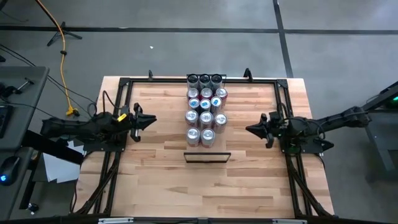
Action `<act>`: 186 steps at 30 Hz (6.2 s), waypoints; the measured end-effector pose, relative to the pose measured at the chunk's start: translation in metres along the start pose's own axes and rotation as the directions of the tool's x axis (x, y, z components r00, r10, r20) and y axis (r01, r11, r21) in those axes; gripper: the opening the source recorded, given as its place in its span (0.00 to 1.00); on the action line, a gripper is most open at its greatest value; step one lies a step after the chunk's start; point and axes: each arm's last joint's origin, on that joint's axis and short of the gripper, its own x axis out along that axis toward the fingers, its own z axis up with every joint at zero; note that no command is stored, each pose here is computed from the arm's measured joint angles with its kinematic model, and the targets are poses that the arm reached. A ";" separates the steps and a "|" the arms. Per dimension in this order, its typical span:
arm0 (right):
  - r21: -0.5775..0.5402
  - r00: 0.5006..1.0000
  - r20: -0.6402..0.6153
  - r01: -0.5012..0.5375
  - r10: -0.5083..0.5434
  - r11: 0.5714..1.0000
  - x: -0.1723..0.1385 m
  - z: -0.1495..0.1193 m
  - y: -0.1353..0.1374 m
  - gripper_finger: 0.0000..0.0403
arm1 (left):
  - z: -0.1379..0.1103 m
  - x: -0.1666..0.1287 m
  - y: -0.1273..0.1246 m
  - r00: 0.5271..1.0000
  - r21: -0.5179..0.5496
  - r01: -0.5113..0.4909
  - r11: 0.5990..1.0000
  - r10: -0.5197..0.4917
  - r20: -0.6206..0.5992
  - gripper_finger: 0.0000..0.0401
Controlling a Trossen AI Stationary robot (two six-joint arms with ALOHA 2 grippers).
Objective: Place canned beverage on shelf
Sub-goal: Return to Home Position
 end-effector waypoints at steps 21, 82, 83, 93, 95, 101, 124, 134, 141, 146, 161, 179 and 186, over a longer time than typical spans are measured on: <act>-0.357 0.976 -0.192 0.032 -0.106 0.934 -0.007 -0.045 -0.031 0.00 | -0.011 -0.001 0.003 0.993 -0.051 -0.040 0.998 0.034 -0.111 0.02; -0.256 0.946 -0.276 0.096 -0.168 0.962 -0.010 -0.053 -0.037 0.00 | -0.020 -0.013 0.001 0.956 0.094 0.178 0.980 -0.149 -0.252 0.02; -0.256 0.946 -0.277 0.096 -0.168 0.962 -0.010 -0.053 -0.037 0.00 | -0.020 -0.012 0.002 0.957 0.085 0.172 0.981 -0.146 -0.251 0.02; -0.255 0.946 -0.278 0.095 -0.167 0.962 -0.010 -0.053 -0.037 0.00 | -0.023 -0.012 0.003 0.952 0.074 0.159 0.984 -0.133 -0.276 0.02; -0.255 0.946 -0.278 0.095 -0.167 0.962 -0.010 -0.053 -0.037 0.00 | -0.023 -0.012 0.003 0.951 0.074 0.159 0.985 -0.132 -0.279 0.02; -0.255 0.946 -0.277 0.095 -0.167 0.962 -0.010 -0.053 -0.037 0.00 | -0.023 -0.012 0.003 0.952 0.075 0.158 0.985 -0.132 -0.277 0.02; -0.540 0.995 0.068 0.097 -0.071 0.836 -0.027 -0.016 -0.035 0.00 | -0.024 -0.011 0.003 0.948 0.076 0.156 0.985 -0.128 -0.290 0.02; -0.542 0.996 0.055 0.094 -0.077 0.835 -0.026 -0.017 -0.036 0.00 | -0.024 -0.011 0.003 0.949 0.076 0.156 0.985 -0.128 -0.289 0.02; -0.542 0.996 0.055 0.094 -0.076 0.835 -0.026 -0.017 -0.036 0.00 | -0.024 -0.011 0.003 0.949 0.076 0.156 0.985 -0.128 -0.288 0.02; -0.542 0.996 0.055 0.094 -0.076 0.835 -0.026 -0.017 -0.036 0.00 | -0.024 -0.011 0.003 0.949 0.076 0.156 0.985 -0.128 -0.288 0.02; -0.542 0.996 0.055 0.094 -0.076 0.835 -0.026 -0.017 -0.036 0.00 | -0.024 -0.011 0.003 0.949 0.076 0.156 0.985 -0.128 -0.288 0.02; -0.542 0.996 0.055 0.094 -0.076 0.835 -0.026 -0.017 -0.036 0.00 | -0.024 -0.011 0.003 0.949 0.076 0.156 0.985 -0.128 -0.288 0.02; -0.542 0.996 0.055 0.094 -0.076 0.835 -0.026 -0.017 -0.036 0.00 | -0.024 -0.011 0.003 0.949 0.076 0.156 0.985 -0.128 -0.288 0.02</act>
